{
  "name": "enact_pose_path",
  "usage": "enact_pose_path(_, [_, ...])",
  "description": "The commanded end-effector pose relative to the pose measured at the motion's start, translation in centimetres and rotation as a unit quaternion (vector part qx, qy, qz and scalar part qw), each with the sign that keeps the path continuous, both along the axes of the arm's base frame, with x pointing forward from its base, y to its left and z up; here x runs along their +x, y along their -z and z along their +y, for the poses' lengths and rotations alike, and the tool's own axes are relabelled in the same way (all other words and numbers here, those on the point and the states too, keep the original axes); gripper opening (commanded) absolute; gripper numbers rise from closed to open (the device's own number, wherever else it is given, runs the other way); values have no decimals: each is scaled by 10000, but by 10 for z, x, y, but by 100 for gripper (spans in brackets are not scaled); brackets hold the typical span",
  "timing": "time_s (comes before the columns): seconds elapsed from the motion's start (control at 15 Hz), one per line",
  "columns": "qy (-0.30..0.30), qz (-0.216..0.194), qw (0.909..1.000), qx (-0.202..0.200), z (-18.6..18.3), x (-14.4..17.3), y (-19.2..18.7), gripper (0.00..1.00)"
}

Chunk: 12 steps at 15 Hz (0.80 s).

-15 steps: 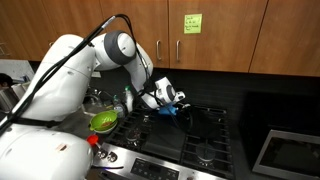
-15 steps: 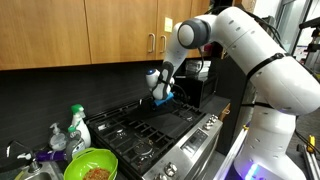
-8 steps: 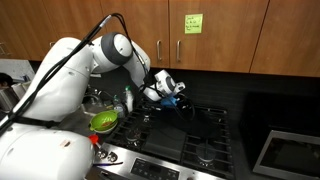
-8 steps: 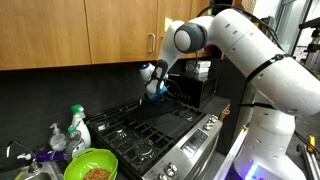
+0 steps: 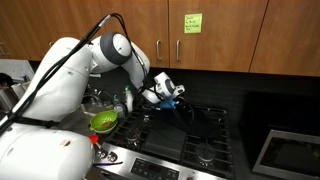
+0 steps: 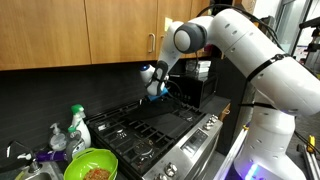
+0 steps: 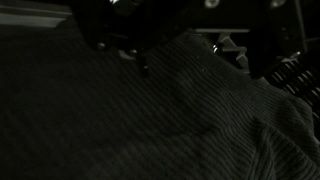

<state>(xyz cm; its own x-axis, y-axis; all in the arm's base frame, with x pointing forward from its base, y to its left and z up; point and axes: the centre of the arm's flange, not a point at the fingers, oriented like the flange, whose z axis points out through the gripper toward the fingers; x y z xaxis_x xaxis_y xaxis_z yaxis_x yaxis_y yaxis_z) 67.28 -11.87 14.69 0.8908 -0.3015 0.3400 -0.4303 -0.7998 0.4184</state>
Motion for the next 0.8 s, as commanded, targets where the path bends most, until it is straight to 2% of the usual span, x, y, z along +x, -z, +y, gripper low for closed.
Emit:
enact_pose_path(0.0, [263,51,9996,-25,-1,-30,4,100])
enact_pose_path(0.13, [438,68,9990,-67,-7,-42,11,100])
enact_pose_path(0.2, [313,106,9995,-18,-8,-22,17,100])
enact_pose_path(0.33, [403,129,9991,-27,-12,-29,22,100])
enact_pose_path(0.73, [198,-117,9996,-160,-33,-7,37,100])
